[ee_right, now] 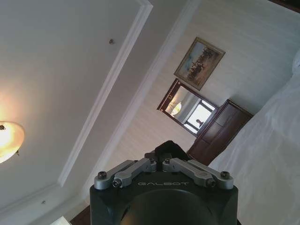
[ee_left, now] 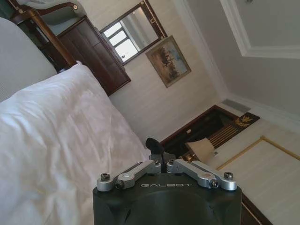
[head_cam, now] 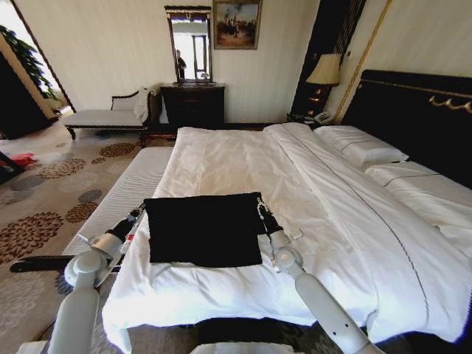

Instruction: Fold the clothes on the bed.

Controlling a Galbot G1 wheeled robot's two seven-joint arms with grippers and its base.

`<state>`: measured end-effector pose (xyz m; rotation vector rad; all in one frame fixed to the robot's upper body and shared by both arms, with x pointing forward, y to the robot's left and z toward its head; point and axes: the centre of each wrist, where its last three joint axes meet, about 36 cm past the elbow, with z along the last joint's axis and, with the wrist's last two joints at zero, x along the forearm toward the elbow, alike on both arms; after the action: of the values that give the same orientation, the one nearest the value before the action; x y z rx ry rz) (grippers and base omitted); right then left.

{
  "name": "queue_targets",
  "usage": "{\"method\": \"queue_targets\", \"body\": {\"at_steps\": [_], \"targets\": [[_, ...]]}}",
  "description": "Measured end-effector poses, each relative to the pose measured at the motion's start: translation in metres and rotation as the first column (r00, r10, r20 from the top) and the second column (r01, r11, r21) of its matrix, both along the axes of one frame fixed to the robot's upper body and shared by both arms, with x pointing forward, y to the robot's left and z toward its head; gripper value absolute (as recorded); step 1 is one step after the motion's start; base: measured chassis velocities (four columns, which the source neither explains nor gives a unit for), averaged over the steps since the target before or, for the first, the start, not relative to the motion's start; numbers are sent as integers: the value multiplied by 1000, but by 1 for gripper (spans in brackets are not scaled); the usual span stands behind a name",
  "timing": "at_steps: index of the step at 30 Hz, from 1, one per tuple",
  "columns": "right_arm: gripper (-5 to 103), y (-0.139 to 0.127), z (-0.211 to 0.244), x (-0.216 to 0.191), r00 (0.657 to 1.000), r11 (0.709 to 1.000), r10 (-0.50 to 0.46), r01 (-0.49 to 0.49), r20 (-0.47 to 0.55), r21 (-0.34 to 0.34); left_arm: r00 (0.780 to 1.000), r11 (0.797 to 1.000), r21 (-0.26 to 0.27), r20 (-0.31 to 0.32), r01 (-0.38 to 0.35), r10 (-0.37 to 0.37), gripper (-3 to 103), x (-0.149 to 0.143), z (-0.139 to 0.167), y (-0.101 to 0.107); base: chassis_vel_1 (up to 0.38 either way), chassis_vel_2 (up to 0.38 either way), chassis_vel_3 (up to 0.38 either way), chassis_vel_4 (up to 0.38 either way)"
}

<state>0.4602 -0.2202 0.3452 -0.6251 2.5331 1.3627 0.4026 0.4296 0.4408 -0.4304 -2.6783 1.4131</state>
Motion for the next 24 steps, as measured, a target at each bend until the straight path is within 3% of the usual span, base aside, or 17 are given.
{"method": "queue_targets", "body": {"at_steps": [13, 16, 24], "targets": [[1, -14, -23, -8, 989, 997, 74, -74, 126, 0, 999, 999, -29, 48, 26, -25, 0, -3, -6, -4, 0, 0, 0, 0], [1, -18, -26, -10, 976, 993, 114, -114, 186, -9, 995, 998, -30, 85, 47, -44, 0, -4, -4, -3, 0, 0, 0, 0], [1, -22, -34, -8, 967, 991, 133, -131, 217, -20, 991, 998, -26, 128, 52, -48, 0, -7, -4, -1, 0, 0, 0, 0]]}}
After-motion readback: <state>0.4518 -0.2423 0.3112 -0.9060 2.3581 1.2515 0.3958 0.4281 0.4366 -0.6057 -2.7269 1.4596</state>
